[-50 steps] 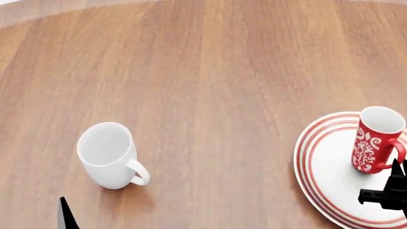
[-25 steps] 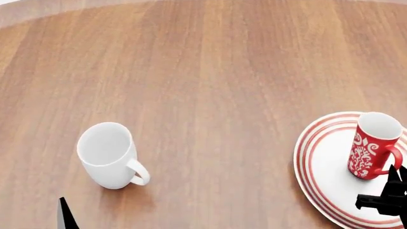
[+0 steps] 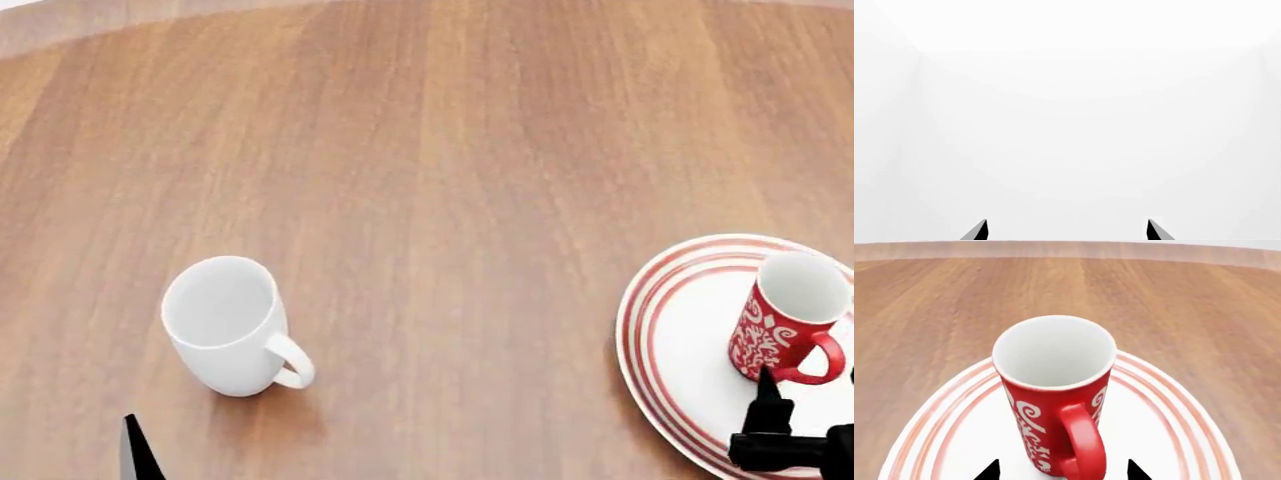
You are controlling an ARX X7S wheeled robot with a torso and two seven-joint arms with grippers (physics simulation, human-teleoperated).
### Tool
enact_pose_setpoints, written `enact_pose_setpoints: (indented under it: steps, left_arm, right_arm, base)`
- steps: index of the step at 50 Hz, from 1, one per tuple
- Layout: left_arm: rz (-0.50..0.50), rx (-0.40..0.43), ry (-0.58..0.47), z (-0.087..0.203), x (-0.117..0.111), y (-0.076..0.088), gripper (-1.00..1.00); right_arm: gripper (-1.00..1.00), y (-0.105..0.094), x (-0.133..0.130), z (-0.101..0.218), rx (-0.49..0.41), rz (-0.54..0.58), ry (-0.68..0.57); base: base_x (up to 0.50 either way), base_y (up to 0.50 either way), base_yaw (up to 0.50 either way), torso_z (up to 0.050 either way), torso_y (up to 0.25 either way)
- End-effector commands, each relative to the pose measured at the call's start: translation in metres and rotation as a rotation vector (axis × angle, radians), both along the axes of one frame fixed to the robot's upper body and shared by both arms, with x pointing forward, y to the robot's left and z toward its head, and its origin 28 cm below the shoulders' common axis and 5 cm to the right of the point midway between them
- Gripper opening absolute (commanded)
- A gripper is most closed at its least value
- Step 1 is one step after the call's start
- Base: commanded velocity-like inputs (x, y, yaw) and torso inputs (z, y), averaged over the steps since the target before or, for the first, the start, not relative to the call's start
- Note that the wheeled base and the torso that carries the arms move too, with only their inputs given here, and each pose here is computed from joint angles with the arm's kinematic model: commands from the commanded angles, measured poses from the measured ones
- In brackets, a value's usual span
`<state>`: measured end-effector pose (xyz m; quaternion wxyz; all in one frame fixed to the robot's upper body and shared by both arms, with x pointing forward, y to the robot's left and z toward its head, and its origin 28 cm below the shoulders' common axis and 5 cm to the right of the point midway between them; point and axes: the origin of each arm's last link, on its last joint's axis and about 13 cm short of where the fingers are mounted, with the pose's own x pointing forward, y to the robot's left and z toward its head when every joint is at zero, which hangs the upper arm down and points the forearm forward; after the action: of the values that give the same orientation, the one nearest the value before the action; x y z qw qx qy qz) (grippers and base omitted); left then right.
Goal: Pick up the red mug and put it on the plate
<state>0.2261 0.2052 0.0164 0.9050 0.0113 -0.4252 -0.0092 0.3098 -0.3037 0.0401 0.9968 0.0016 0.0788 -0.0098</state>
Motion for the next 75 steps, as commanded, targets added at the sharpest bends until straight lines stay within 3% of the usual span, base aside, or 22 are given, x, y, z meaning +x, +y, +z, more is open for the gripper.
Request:
enact_pose_setpoints:
  steps: [1,18,33,48,75]
  left_arm:
    - [-0.002,0.001,-0.002,0.000,0.000,0.000,1.00]
    - [0.003,-0.002,-0.008,0.000,0.000,0.000,1.00]
    - [0.002,-0.004,-0.008,0.000,0.000,0.000,1.00]
    - [0.002,-0.006,-0.008,0.000,0.000,0.000,1.00]
    - [-0.001,-0.006,-0.013,0.001,0.000,-0.001,1.00]
  right_arm:
    - [1.00,-0.001,-0.003,-0.003,-0.004,0.006,0.020]
    - [1.00,-0.013,-0.010,0.009,-0.024,0.055,-0.079]
    - [1.00,-0.004,-0.038,0.037,-0.059,0.144,-0.201]
    - [1.00,-0.003,-0.062,0.077,-0.056,0.157,-0.317]
    - [1.00,0.015,-0.087,0.110,-0.108,0.224,-0.438]
  base:
    - [0.00,0.00,0.00,0.000,0.000]
    - [0.00,0.00,0.00,0.000,0.000]
    - [0.00,0.00,0.00,0.000,0.000]
    - [0.00,0.00,0.00,0.000,0.000]
    - [0.00,0.00,0.00,0.000,0.000]
